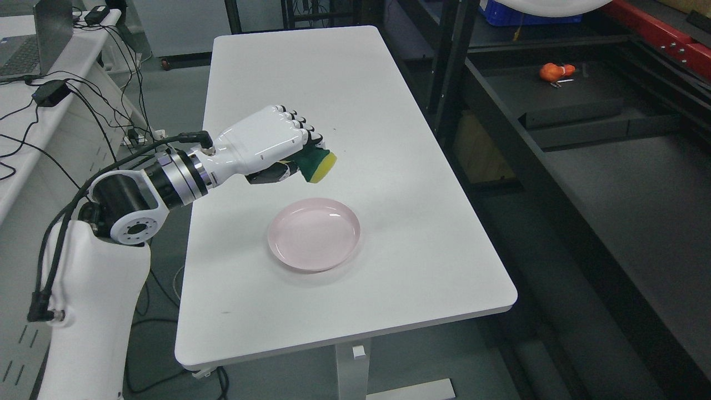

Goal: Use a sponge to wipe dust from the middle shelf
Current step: 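Lift the sponge off the plate with the left hand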

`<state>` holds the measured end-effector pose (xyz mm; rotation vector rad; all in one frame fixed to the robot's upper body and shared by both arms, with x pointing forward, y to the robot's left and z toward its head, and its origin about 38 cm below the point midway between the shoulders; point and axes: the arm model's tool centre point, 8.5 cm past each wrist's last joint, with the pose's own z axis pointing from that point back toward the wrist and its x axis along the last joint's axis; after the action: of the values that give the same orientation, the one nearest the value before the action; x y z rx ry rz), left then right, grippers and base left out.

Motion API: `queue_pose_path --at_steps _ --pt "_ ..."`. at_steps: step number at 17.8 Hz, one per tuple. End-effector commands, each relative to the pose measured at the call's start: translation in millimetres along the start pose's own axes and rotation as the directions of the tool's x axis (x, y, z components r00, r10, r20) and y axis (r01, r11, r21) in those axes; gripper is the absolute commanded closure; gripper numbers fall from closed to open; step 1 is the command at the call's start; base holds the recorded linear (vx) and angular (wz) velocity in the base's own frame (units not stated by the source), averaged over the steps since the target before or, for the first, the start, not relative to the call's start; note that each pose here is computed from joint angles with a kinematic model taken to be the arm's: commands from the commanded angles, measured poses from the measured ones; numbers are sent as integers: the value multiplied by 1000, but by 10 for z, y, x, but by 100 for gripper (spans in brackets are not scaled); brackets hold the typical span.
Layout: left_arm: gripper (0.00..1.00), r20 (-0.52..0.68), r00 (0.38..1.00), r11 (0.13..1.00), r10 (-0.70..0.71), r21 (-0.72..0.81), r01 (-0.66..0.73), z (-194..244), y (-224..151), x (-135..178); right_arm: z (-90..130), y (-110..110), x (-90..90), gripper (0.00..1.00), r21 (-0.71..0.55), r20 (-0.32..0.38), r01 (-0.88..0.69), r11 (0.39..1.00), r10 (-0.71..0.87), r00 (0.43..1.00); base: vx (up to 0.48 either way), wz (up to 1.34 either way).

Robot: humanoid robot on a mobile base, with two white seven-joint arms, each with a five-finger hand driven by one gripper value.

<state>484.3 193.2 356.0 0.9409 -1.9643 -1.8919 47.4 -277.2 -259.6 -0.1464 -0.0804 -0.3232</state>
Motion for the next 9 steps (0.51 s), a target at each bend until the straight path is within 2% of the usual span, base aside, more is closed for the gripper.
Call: queue_pose_path --at_steps 1,9 --pt "94 -49 997 996 -58 69 61 239 264 -59 -7 -97 29 0 -13 -48 -3 1000 3 999 -162 -217" --pt "94 -68 998 999 -8 51 12 330 34 -31 -7 -100 19 0 -14 -49 -4 1000 3 999 -193 -244"
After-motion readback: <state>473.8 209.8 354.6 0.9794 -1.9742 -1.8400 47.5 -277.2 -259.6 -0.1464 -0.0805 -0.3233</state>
